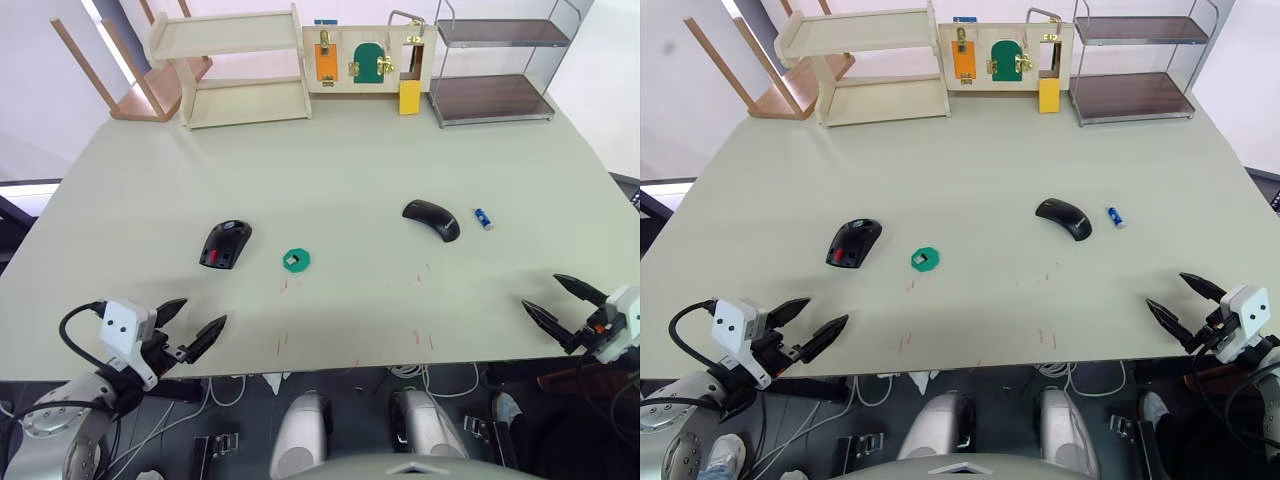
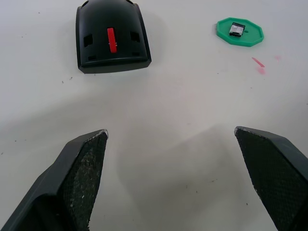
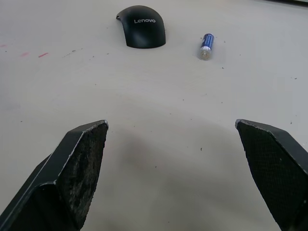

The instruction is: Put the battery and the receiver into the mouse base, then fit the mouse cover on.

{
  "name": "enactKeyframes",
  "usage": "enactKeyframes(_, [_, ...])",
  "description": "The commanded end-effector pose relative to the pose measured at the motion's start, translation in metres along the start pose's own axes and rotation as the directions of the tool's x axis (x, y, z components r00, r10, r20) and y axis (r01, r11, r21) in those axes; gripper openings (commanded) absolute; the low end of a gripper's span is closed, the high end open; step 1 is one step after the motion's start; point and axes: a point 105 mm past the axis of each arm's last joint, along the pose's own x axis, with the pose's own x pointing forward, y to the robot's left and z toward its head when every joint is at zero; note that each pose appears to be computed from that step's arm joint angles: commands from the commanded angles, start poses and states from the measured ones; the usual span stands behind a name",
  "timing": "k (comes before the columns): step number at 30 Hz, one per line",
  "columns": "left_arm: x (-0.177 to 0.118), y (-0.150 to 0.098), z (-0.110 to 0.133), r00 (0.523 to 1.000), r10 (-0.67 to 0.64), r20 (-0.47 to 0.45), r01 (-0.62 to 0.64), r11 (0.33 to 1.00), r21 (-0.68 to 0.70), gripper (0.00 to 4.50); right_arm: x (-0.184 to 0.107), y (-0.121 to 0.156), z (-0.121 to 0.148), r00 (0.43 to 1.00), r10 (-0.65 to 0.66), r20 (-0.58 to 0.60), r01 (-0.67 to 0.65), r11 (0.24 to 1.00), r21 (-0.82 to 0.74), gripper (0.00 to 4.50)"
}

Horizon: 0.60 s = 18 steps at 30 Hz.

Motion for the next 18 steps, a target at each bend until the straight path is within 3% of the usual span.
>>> enactKeyframes(1, [-0.002,0.0002,0.0105,1.0,0.003,0.023,-0.003,1.0,0.023,4.5,-0.0039,-0.0024,0.0138,1.0,0.0,0.03,0.001,0.999,-0.032,4.46])
enactKeyframes(18, [-0.0035,-0.0004,0.0181,0.999,0.017,0.03,-0.018,1.0,0.016,4.5,-0.001,0.0028,0.0108,0.999,0.023,0.03,-0.022,0.999,-0.04,4.46])
